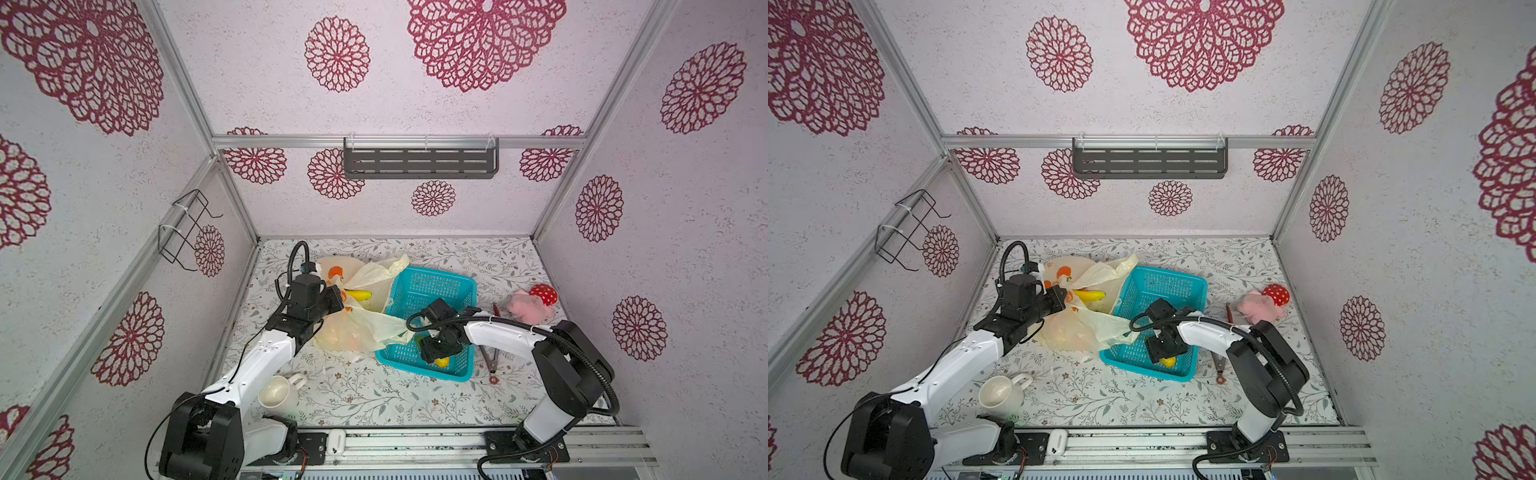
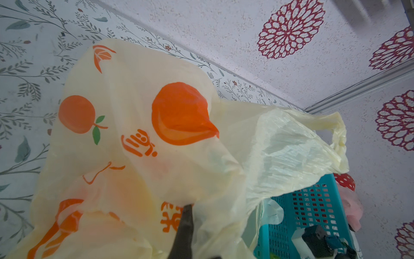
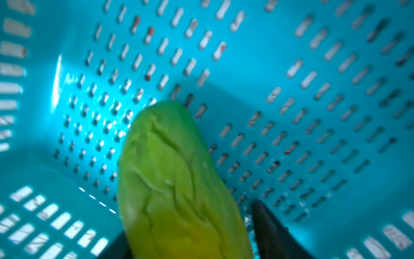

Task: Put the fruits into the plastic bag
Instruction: 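Close the right gripper on the green mango and lift it, then carry the green mango into the bag and open the right gripper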

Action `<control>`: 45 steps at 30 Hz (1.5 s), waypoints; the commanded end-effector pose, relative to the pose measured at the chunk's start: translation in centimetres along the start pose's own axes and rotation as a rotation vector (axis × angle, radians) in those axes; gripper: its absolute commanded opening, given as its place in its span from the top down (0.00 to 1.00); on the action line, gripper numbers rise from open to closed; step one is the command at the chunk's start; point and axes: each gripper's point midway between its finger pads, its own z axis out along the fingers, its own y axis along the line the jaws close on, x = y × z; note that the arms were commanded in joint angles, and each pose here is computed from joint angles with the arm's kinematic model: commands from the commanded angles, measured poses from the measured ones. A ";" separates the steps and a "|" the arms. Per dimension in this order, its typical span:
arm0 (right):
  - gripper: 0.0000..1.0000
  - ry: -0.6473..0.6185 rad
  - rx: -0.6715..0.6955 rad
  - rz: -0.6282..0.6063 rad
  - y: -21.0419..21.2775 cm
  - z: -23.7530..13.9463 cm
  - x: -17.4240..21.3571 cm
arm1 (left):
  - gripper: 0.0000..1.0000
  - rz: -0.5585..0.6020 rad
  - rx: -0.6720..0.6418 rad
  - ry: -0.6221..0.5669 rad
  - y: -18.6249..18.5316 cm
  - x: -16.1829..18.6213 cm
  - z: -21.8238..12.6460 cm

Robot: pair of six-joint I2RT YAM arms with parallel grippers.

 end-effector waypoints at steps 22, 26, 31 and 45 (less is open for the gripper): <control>0.71 -0.543 -0.184 -0.127 8.2 -11.6 -19.6 | 1.00 -0.003 0.039 -0.101 -0.9 -1.7 -2.3; 0.69 -0.511 -0.309 -0.185 13.3 -10.9 -21.5 | 1.00 -0.005 0.035 -0.103 -0.8 -1.7 -2.5; 0.67 -0.452 -0.455 -0.205 18.6 -9.2 -23.1 | 1.00 -0.005 0.028 -0.099 -0.7 -1.6 -2.6; 0.01 -0.532 -0.573 -0.205 18.8 -13.2 -22.4 | 1.00 0.008 -0.079 -0.149 1.2 -2.3 -3.2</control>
